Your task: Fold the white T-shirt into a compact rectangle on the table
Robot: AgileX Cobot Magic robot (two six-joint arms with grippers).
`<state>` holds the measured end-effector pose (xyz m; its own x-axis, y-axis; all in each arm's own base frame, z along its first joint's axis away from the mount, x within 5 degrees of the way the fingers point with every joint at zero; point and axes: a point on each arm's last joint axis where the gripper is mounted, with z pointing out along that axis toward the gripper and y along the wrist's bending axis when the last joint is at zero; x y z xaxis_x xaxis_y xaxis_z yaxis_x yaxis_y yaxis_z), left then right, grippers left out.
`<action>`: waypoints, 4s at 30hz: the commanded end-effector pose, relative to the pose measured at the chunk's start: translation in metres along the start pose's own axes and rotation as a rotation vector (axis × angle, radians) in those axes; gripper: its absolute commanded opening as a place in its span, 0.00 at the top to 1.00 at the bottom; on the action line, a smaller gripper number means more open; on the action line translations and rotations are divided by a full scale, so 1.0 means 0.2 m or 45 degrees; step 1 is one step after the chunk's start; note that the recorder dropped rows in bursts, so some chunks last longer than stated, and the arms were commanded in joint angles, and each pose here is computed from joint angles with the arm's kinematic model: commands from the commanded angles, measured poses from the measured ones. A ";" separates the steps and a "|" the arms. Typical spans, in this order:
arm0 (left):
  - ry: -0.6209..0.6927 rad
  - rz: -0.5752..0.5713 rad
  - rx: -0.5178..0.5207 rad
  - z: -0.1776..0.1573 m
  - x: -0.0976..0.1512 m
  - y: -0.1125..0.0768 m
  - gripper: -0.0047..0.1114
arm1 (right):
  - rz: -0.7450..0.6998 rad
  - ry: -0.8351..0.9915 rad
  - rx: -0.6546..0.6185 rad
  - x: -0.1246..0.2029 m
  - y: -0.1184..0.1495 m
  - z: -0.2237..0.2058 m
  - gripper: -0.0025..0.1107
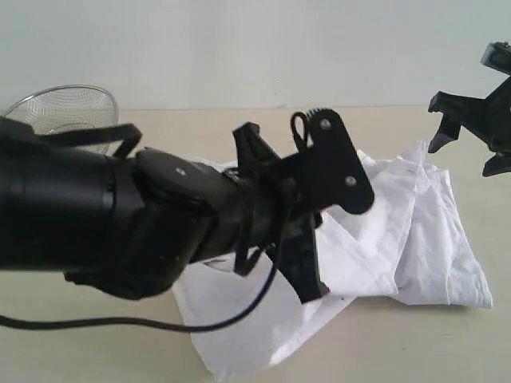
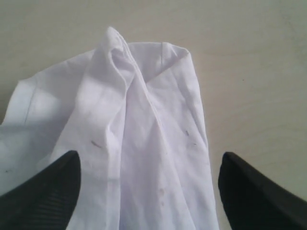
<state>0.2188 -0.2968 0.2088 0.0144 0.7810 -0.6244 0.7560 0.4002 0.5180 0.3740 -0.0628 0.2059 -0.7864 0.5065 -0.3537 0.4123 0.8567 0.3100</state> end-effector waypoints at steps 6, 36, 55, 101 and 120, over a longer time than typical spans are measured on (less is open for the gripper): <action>0.101 -0.052 -0.186 0.01 0.18 0.34 0.92 | -0.015 -0.022 -0.006 -0.01 0.00 -0.03 0.35; 0.168 -0.155 -0.335 0.31 0.45 0.90 0.92 | -0.049 -0.011 -0.010 -0.01 0.00 -0.03 0.35; 0.209 -0.172 -0.294 0.47 0.56 0.91 0.92 | -0.060 -0.013 -0.010 -0.01 0.00 -0.03 0.35; 0.300 -0.344 -0.395 0.58 0.71 1.00 0.89 | -0.093 -0.020 -0.030 0.00 0.04 -0.02 0.35; 0.238 -0.620 -0.438 0.37 0.62 1.03 0.53 | -0.298 0.172 -0.050 0.07 0.04 -0.03 0.44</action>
<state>0.4371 -0.1556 0.1757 -0.4232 0.5706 -0.7038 0.4055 0.8139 0.4160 0.3702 -0.0537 0.2042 -0.8768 0.3395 -0.3406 0.2557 0.9290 0.2677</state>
